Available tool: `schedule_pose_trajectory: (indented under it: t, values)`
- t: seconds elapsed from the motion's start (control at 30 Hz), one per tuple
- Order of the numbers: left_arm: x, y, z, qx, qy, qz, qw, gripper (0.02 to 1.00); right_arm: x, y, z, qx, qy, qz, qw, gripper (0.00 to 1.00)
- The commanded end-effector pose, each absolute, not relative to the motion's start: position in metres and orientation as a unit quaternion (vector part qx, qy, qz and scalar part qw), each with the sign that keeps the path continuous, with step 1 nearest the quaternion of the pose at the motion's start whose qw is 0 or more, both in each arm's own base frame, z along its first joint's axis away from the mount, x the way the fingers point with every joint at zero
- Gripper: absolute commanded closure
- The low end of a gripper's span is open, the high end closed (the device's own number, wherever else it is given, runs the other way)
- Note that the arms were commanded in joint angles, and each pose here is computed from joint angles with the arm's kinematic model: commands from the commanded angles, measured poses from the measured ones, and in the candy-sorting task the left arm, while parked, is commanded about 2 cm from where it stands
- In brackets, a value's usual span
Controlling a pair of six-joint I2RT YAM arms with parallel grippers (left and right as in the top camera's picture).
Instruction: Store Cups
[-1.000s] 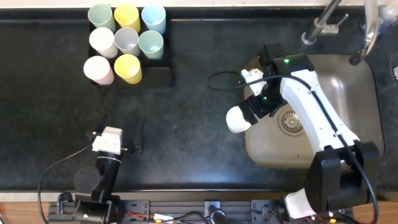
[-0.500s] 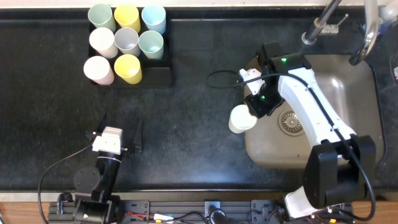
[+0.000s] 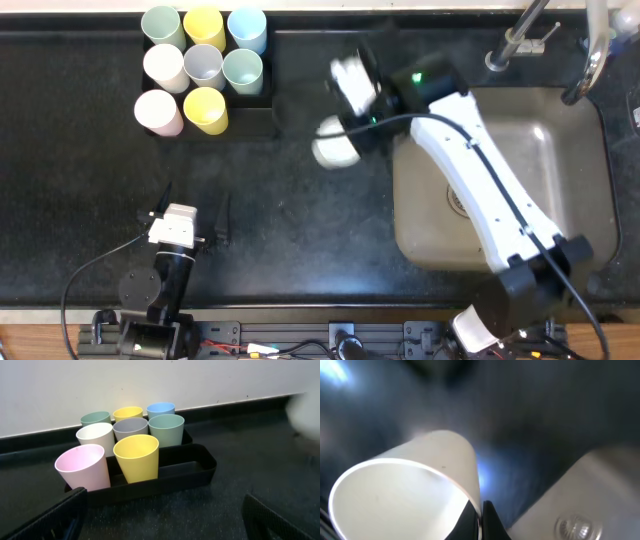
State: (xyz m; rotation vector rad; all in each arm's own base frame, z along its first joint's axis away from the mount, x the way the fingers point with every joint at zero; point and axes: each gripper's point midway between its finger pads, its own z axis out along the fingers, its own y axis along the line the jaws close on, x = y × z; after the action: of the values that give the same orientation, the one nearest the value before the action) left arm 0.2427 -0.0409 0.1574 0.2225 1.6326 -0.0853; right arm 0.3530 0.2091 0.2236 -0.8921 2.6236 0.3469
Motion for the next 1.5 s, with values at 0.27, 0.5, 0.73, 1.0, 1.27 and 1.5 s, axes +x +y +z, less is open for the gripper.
schedule_pose_trajectory:
  t: [0.27, 0.5, 0.73, 1.0, 1.27, 1.5]
  values:
    - [0.242, -0.044, 0.158, 0.111, 0.723, -0.038, 0.681, 0.02, 0.402, 0.287, 0.282, -0.334, 0.904, 0.064, 0.258, 0.961]
    - [0.242, -0.044, 0.158, 0.111, 0.723, -0.038, 0.681, 0.02, 0.395, 0.33, 0.249, -0.36, 0.9, 0.083, 0.232, 0.958]
    - [0.242, -0.044, 0.158, 0.111, 0.723, -0.038, 0.681, 0.02, 0.416, 0.342, 0.219, -0.374, 0.895, 0.063, 0.235, 0.956]
    - [0.242, -0.044, 0.158, 0.111, 0.723, -0.038, 0.68, 0.02, 0.421, 0.344, 0.185, -0.38, 0.9, 0.048, 0.206, 0.956]
    - [0.242, -0.044, 0.158, 0.111, 0.723, -0.038, 0.68, 0.02, 0.421, 0.345, 0.18, -0.382, 0.9, 0.049, 0.202, 0.956]
    - [0.242, -0.044, 0.158, 0.111, 0.723, -0.038, 0.681, 0.02, 0.421, 0.348, 0.163, -0.388, 0.901, 0.05, 0.185, 0.956]
